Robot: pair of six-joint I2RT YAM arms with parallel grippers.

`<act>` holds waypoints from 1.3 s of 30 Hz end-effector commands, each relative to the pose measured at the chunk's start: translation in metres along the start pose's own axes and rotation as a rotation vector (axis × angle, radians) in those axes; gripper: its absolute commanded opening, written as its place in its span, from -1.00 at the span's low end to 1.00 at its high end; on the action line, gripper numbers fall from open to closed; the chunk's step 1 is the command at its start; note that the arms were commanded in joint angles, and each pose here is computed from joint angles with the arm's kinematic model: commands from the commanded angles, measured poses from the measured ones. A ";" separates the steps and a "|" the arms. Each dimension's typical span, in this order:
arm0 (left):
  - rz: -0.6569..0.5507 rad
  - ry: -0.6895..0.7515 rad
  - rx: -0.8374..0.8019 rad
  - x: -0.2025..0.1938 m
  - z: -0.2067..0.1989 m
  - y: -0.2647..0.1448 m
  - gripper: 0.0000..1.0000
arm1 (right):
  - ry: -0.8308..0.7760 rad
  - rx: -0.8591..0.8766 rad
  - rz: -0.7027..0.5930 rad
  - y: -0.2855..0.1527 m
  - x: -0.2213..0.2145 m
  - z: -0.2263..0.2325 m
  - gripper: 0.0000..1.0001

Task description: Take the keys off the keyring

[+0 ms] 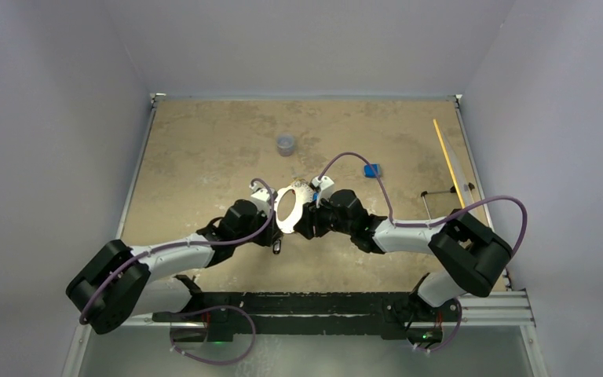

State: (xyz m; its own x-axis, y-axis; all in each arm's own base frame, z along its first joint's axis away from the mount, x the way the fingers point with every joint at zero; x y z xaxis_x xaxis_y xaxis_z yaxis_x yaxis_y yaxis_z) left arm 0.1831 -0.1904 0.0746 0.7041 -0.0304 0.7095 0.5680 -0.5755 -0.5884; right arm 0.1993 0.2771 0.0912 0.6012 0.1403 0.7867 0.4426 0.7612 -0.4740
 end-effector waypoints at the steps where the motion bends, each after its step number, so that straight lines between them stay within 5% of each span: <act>1: 0.003 0.014 -0.057 0.000 -0.001 0.005 -0.56 | -0.028 0.031 -0.037 -0.003 0.008 0.004 0.02; 16: 0.055 -0.003 -0.062 -0.010 0.003 0.010 -0.57 | -0.034 0.048 -0.038 -0.004 0.008 0.006 0.02; 31: 0.067 -0.026 -0.129 -0.015 -0.004 0.008 -0.93 | -0.040 0.061 -0.043 -0.003 0.009 0.007 0.01; 39: 0.060 -0.064 -0.094 -0.014 -0.001 0.013 -0.81 | -0.044 0.064 -0.047 -0.003 0.009 0.007 0.01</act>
State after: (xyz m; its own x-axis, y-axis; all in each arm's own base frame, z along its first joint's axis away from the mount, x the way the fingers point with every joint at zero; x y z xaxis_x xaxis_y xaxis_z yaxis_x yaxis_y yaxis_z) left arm 0.1757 -0.1967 0.0582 0.7619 -0.0532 0.6454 0.4642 -0.6501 -0.6016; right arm 0.1972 0.2785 0.0922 0.5913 0.1498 0.7924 0.4232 0.7788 -0.4630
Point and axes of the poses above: each gripper's point midway between its finger pads, its own y axis out along the fingers, its own z axis along the line the jaws close on, x = y × z, the point moved 6 cm from there along -y, back along the fingers, and after that the axes turned 3 degrees about -y, right-handed, at the moved point
